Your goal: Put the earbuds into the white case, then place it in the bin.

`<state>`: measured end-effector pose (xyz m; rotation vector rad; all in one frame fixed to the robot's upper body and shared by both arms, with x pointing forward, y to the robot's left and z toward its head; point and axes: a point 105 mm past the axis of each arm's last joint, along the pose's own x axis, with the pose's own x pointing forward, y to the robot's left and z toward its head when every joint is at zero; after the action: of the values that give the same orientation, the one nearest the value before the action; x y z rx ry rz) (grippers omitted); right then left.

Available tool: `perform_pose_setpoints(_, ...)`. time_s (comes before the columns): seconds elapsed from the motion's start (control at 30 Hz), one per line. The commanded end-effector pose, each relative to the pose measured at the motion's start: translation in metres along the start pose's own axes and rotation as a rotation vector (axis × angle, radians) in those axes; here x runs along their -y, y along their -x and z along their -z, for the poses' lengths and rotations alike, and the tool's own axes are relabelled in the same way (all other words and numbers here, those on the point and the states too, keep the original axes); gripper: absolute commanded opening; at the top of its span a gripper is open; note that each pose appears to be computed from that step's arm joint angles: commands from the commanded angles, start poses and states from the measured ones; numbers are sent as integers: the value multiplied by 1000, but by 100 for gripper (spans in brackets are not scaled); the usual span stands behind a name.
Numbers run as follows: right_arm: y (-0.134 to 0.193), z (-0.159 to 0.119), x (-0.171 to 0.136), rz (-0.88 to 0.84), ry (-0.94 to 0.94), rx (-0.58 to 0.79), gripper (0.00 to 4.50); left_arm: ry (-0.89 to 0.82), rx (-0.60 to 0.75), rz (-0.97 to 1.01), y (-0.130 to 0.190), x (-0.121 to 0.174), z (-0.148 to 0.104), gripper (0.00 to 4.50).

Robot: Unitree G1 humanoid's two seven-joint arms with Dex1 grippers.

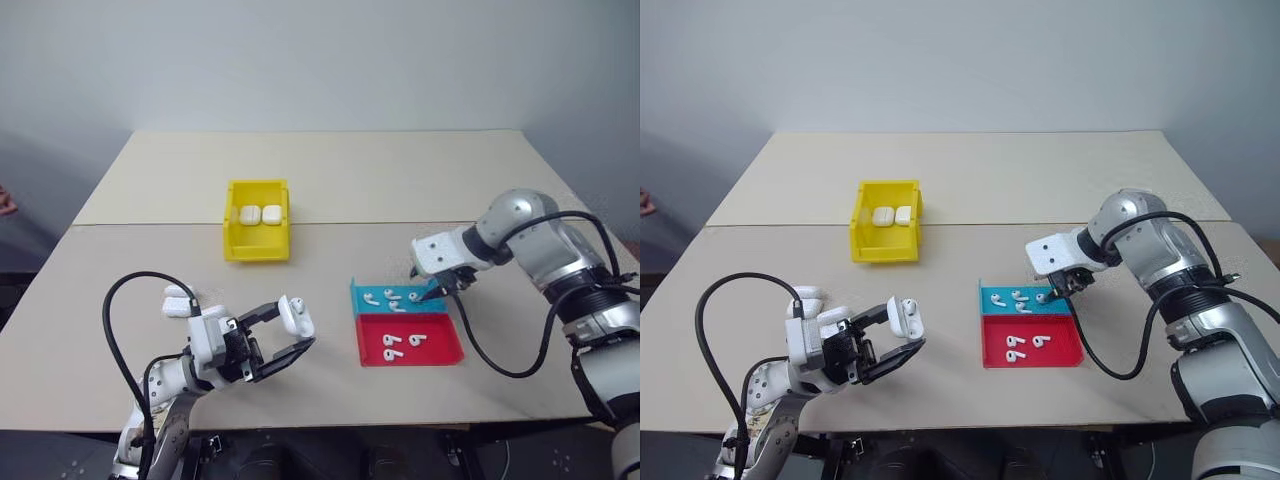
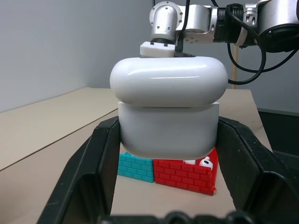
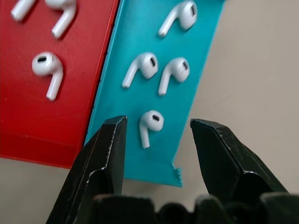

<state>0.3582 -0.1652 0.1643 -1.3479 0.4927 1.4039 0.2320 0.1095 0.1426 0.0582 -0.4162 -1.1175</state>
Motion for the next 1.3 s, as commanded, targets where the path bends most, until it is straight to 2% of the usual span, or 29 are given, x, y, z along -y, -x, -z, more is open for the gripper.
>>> perform_pose_setpoints(0.03,1,-3,10,13,43,-38,262,-44,53,20,-7,5,-13,276)
perform_pose_setpoints(0.33,-16,1,13,-20,52,-80,262,-44,51,38,-11,4,-15,276)
perform_pose_setpoints(0.87,-23,4,12,-50,70,-105,262,-39,46,39,-14,4,-14,276)
perform_pose_setpoints(0.9,-23,4,12,-49,71,-106,234,-38,45,39,-14,4,-14,276)
perform_pose_setpoints(0.97,-24,5,12,-40,77,-113,207,-37,45,40,-14,4,-14,276)
perform_pose_setpoints(1.3,-26,10,9,-48,90,-130,207,-37,45,42,-13,4,-14,276)
